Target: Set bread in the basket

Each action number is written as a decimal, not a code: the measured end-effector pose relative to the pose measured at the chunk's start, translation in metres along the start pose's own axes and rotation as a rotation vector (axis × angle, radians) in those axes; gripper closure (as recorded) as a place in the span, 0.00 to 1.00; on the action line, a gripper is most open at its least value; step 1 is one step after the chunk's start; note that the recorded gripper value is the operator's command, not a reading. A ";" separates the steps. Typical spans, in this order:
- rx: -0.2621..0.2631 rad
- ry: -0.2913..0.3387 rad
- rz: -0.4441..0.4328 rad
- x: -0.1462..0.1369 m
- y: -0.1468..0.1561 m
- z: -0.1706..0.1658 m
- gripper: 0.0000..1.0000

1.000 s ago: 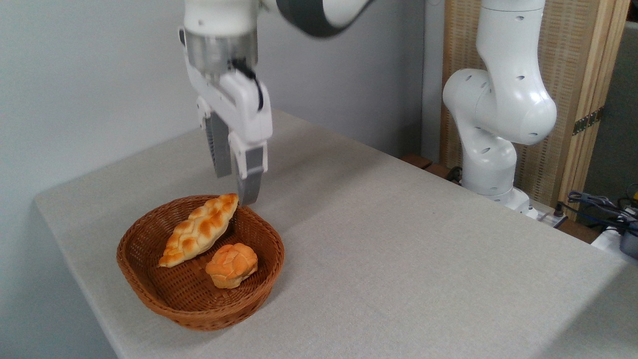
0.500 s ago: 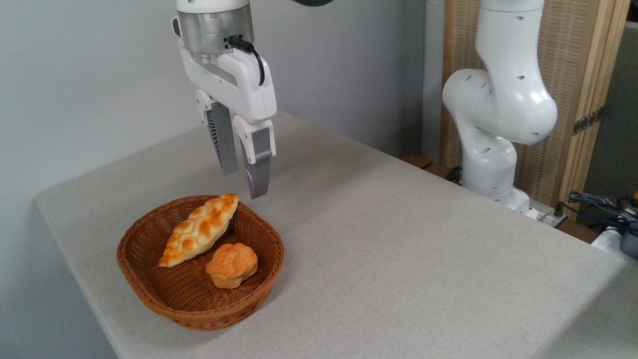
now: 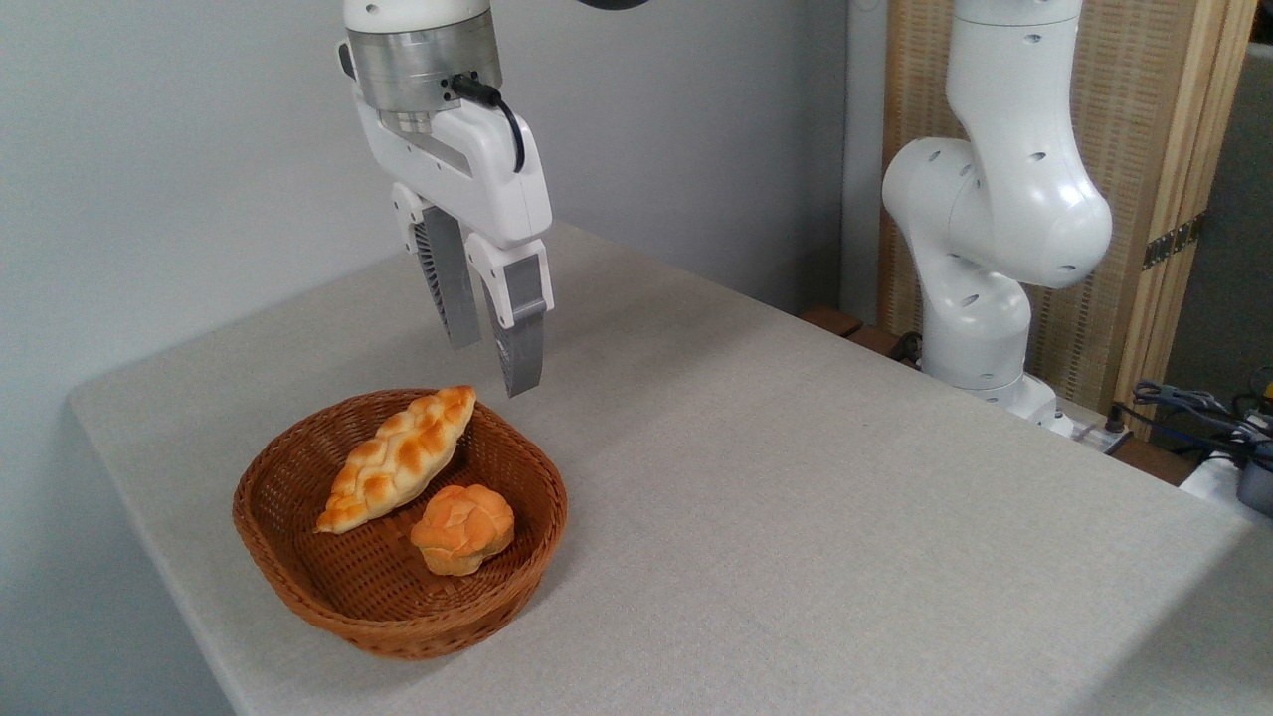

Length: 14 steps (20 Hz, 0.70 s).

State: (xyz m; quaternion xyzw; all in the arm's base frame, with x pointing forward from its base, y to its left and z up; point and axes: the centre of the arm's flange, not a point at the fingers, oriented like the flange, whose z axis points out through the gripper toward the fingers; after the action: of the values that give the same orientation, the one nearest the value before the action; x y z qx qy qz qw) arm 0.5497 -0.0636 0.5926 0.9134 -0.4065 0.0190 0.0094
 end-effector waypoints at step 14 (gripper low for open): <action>0.001 -0.005 -0.023 0.002 0.002 0.001 0.00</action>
State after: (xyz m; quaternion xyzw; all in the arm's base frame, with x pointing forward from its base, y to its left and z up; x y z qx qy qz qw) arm 0.5501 -0.0664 0.5914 0.9181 -0.3959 0.0168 0.0084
